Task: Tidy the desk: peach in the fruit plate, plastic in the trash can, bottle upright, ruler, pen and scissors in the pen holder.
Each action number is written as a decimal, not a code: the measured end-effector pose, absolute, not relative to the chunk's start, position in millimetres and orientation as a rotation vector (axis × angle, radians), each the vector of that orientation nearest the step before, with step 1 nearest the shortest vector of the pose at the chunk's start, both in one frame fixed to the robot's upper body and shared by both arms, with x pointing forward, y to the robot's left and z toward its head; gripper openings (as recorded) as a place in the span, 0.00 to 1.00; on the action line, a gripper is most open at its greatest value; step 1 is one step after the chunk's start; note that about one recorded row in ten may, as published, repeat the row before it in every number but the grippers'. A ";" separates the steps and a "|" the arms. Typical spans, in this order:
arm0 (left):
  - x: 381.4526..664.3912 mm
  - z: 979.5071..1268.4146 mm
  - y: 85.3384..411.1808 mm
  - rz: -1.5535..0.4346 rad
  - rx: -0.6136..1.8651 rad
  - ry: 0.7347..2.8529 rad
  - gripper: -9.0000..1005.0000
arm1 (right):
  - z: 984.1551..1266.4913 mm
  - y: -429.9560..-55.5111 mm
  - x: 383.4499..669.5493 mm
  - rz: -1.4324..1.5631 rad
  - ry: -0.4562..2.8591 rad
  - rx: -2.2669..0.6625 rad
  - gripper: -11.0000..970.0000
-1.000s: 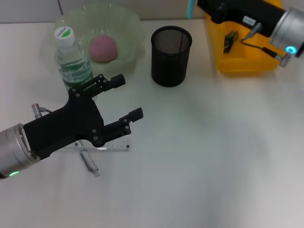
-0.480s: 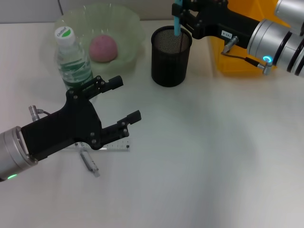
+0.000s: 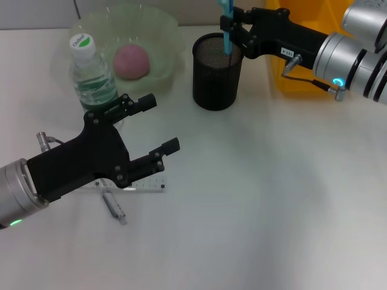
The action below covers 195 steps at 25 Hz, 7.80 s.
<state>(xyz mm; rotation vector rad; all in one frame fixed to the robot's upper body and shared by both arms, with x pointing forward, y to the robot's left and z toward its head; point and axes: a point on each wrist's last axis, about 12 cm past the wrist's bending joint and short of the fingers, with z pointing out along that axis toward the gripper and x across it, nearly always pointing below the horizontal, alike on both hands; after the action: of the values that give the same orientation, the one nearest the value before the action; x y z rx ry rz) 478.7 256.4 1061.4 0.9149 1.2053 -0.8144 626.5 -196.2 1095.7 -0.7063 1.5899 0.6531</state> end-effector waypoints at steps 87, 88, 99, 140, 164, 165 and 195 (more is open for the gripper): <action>475.0 1075.2 291.3 -0.921 0.713 1.309 0.75 | 1181.6 -190.4 587.8 1.077 1.609 -1.243 0.63; 470.3 1072.2 307.2 -0.918 0.747 1.398 0.75 | 1181.3 -191.4 588.0 1.075 1.611 -1.235 0.63; 510.7 1126.6 341.7 -0.797 0.867 1.805 0.75 | 1169.8 -205.2 588.7 1.054 1.655 -1.094 0.63; 551.6 1159.8 299.8 -0.764 0.749 1.988 0.75 | 1087.3 -265.9 503.9 0.818 1.156 -0.852 0.63; 557.3 1203.2 238.7 -0.452 1.353 2.300 0.73 | 1091.6 -266.1 514.5 0.750 1.140 -0.855 0.63; 557.8 1203.7 234.2 -0.432 1.376 2.315 0.72 | 1091.9 -265.8 515.0 0.751 1.139 -0.856 0.63; 557.9 1195.1 223.0 -0.438 1.312 2.413 0.69 | 1099.4 -265.6 521.7 0.812 1.156 -0.855 0.63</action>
<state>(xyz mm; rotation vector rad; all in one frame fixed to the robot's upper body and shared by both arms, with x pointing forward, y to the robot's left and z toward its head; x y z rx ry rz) 557.9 223.0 1195.1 1.3118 2.4127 -0.4376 521.7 -265.6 1099.4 -0.8553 1.1561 0.8117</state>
